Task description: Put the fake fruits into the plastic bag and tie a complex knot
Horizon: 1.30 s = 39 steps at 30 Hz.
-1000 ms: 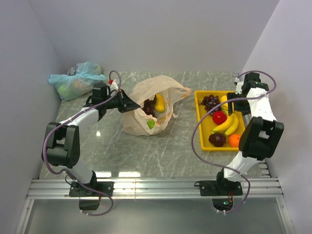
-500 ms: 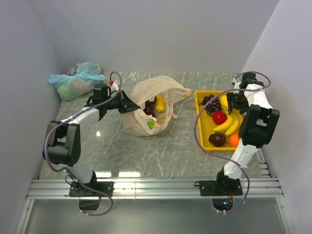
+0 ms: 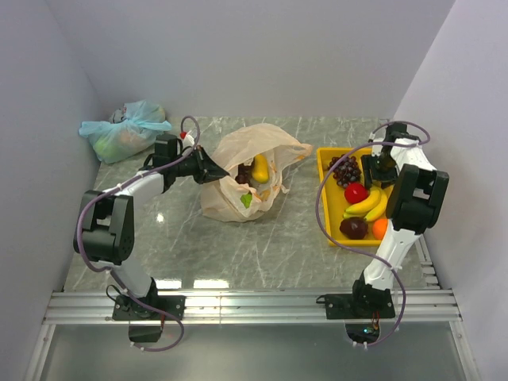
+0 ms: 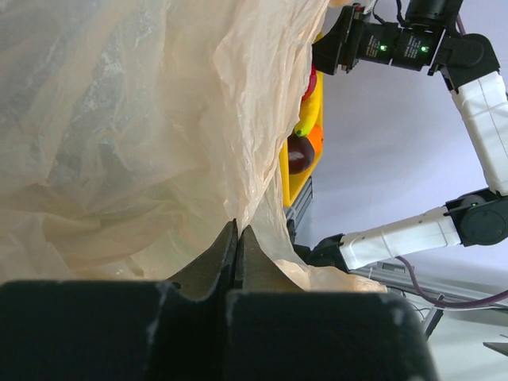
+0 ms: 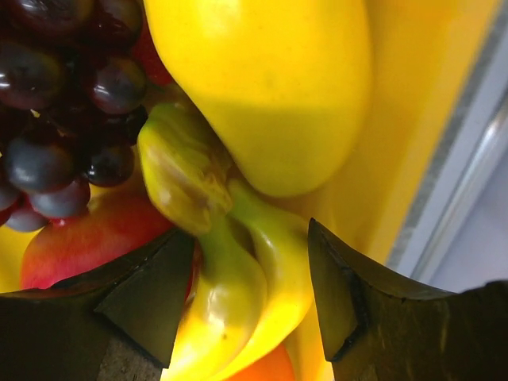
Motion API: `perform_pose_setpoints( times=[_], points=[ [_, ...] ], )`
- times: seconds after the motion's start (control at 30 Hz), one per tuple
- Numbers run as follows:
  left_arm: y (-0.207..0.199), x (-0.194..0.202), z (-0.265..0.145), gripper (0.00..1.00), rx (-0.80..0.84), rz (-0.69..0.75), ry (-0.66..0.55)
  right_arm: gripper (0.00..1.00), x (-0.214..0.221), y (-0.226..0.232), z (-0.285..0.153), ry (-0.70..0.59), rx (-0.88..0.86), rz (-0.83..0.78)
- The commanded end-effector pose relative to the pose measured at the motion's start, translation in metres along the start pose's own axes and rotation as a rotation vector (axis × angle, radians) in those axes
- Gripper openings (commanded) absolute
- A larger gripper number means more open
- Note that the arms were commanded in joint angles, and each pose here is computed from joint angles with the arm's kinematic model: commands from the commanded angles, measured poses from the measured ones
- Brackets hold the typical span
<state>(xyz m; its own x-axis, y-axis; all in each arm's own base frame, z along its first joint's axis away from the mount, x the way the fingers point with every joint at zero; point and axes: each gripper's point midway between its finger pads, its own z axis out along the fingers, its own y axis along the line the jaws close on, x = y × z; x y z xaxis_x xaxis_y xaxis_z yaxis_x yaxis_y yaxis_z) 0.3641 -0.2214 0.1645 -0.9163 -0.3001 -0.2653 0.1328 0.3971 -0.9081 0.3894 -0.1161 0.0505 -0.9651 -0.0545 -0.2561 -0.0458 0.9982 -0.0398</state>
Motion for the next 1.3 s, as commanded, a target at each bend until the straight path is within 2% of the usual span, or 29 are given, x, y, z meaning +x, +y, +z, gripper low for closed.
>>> perform_pose_setpoints(
  times=[0.0,0.2,0.23,0.4,0.47,0.57,0.6,0.7,0.9,1.03,1.2,1.27],
  points=[
    [-0.012,-0.012,0.003,0.0,0.022,0.061,-0.012,0.66,-0.01,0.004,0.006,-0.02,-0.004,-0.042],
    [-0.01,-0.013,0.004,0.0,0.02,0.055,-0.008,0.47,-0.01,0.0,0.008,-0.008,0.007,-0.083],
    [-0.009,-0.013,0.004,0.0,0.017,0.051,-0.007,0.47,-0.01,0.0,0.006,-0.011,0.008,-0.09],
    [-0.011,-0.013,0.004,0.0,0.02,0.056,-0.006,0.33,-0.011,-0.007,-0.021,-0.044,0.045,-0.159],
    [-0.011,-0.013,0.004,0.0,0.021,0.056,-0.007,0.32,-0.01,-0.008,-0.034,-0.058,0.057,-0.194],
    [-0.012,-0.012,0.003,0.0,0.022,0.059,-0.004,0.24,-0.009,-0.009,-0.055,-0.074,0.071,-0.23],
    [-0.012,-0.012,0.003,0.0,0.024,0.062,-0.003,0.14,-0.009,-0.009,-0.06,-0.078,0.072,-0.238],
    [-0.014,-0.011,0.002,0.0,0.027,0.069,-0.006,0.0,-0.016,-0.01,-0.085,-0.11,0.082,-0.259],
    [-0.016,-0.008,-0.001,0.0,0.031,0.077,-0.004,0.0,-0.018,-0.003,-0.126,-0.139,0.058,-0.277],
    [-0.019,-0.007,-0.002,0.0,0.043,0.086,-0.005,0.0,-0.033,0.047,-0.157,-0.236,-0.122,-0.336],
    [-0.023,-0.007,-0.002,0.0,0.049,0.098,0.006,0.0,-0.058,0.161,-0.192,-0.346,-0.394,-0.519],
    [-0.024,-0.007,-0.002,0.0,0.05,0.108,0.016,0.0,-0.059,0.219,-0.191,-0.329,-0.477,-0.658]
  ],
)
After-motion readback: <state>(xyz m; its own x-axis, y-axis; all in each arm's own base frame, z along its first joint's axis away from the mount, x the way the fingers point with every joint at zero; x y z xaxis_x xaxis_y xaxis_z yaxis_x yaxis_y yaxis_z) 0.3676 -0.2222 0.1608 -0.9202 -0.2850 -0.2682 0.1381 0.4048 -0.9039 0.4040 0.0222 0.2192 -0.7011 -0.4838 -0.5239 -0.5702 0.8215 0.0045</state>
